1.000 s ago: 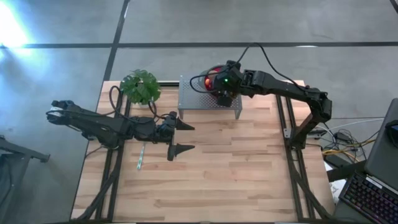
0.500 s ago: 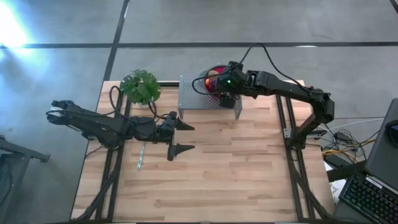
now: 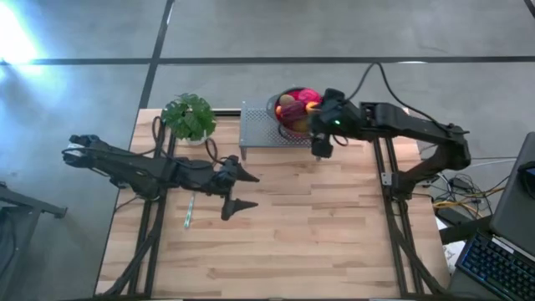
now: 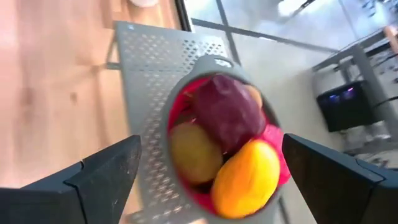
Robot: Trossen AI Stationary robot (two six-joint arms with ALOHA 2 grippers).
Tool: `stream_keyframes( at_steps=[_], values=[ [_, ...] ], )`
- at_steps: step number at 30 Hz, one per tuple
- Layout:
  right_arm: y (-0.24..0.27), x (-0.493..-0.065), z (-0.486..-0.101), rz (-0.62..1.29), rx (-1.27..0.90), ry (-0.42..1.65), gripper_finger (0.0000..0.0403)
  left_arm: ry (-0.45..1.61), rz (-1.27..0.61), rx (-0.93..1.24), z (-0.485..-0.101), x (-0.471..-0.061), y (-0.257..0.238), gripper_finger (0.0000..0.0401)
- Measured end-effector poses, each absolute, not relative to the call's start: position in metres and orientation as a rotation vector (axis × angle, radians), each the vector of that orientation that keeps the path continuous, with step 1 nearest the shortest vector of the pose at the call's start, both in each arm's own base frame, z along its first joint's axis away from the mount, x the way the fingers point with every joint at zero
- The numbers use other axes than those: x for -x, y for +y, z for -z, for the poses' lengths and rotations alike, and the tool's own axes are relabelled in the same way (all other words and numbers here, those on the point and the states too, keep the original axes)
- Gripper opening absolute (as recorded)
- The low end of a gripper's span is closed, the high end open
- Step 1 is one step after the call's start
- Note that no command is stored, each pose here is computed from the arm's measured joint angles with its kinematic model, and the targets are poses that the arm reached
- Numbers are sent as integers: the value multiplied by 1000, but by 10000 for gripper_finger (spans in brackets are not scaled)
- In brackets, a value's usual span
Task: Pick & Place Fruit
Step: Put the table knife on the shelf
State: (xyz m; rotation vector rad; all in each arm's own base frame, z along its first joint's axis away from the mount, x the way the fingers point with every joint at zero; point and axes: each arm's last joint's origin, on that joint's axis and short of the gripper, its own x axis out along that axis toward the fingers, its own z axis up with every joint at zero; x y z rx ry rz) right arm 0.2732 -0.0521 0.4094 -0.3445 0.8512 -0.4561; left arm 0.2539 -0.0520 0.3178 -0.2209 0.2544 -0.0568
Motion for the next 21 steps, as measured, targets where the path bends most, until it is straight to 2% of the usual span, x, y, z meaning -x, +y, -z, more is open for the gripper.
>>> stream_keyframes(
  at_steps=[4, 13, 21],
  values=[
    [-37, -253, -415, 455, 256, 862, 384, 406, 24, 212, -315, -248, -54, 379],
    [-20, -213, -413, 471, 144, 960, 384, 680, -408, 335, -298, -219, -59, 378],
    [-19, -191, -415, 503, 87, 936, 384, 909, -675, 552, -266, -202, -71, 378]
  ],
)
